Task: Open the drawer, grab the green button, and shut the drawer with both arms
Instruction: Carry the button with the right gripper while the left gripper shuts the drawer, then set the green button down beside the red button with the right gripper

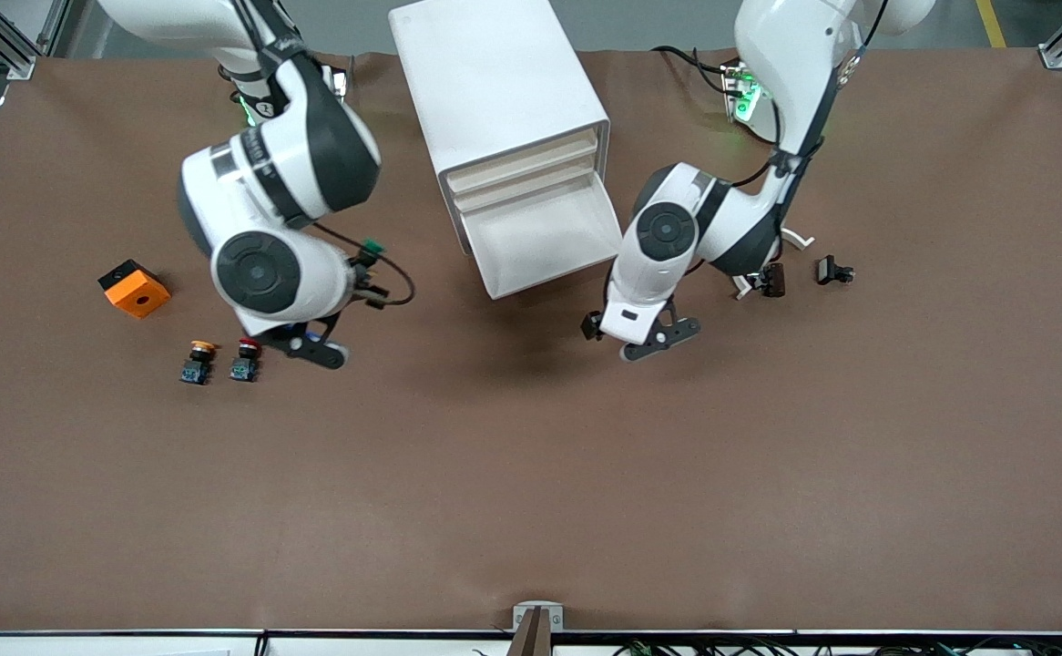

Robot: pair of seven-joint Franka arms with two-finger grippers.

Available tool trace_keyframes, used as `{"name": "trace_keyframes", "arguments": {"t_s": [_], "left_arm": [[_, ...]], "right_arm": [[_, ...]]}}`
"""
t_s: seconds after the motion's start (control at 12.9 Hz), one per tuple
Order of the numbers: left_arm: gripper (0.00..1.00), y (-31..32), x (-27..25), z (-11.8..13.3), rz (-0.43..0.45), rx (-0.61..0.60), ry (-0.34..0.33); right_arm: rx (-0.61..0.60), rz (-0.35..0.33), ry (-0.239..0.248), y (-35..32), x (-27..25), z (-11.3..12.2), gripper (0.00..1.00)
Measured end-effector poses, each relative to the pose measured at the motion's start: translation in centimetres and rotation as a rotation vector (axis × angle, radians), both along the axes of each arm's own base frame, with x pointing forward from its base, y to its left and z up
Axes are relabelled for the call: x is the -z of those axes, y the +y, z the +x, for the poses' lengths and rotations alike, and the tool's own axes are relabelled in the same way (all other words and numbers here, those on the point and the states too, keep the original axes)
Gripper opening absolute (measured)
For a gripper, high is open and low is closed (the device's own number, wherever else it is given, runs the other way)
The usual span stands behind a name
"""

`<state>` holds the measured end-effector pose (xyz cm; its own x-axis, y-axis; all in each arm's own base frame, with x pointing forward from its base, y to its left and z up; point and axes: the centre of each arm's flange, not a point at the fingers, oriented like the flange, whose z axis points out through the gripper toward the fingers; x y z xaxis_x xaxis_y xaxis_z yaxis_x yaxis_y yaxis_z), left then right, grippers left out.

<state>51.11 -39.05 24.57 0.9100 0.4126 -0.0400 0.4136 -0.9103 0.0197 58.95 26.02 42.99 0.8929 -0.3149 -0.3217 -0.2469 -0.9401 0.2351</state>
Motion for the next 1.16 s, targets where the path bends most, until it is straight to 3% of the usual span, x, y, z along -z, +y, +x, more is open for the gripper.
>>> {"name": "trace_keyframes", "arguments": {"t_s": [0.23,0.47,0.62,1.01,1.16], "left_arm": [[1.00,-2.4,3.0,-0.3,0.021,-0.072,0.018],[1.00,-4.7,4.2,-2.4,0.032,-0.063,0.053],[1.00,-7.0,4.2,-4.7,0.029,-0.022,0.084],[1.00,-11.9,4.4,-11.2,0.024,0.049,0.174],[1.00,-13.6,4.4,-13.7,0.021,0.049,0.198]], "right_arm": [[-0.120,0.059,-0.004,-5.1,1.9,2.3,0.41],[-0.206,0.137,-0.064,-11.2,4.9,4.8,0.41],[-0.230,0.136,-0.116,-13.7,7.4,5.7,0.41],[-0.250,0.119,-0.195,-15.1,14.1,5.1,0.41],[-0.249,0.121,-0.204,-15.7,17.1,4.1,0.41]]}}
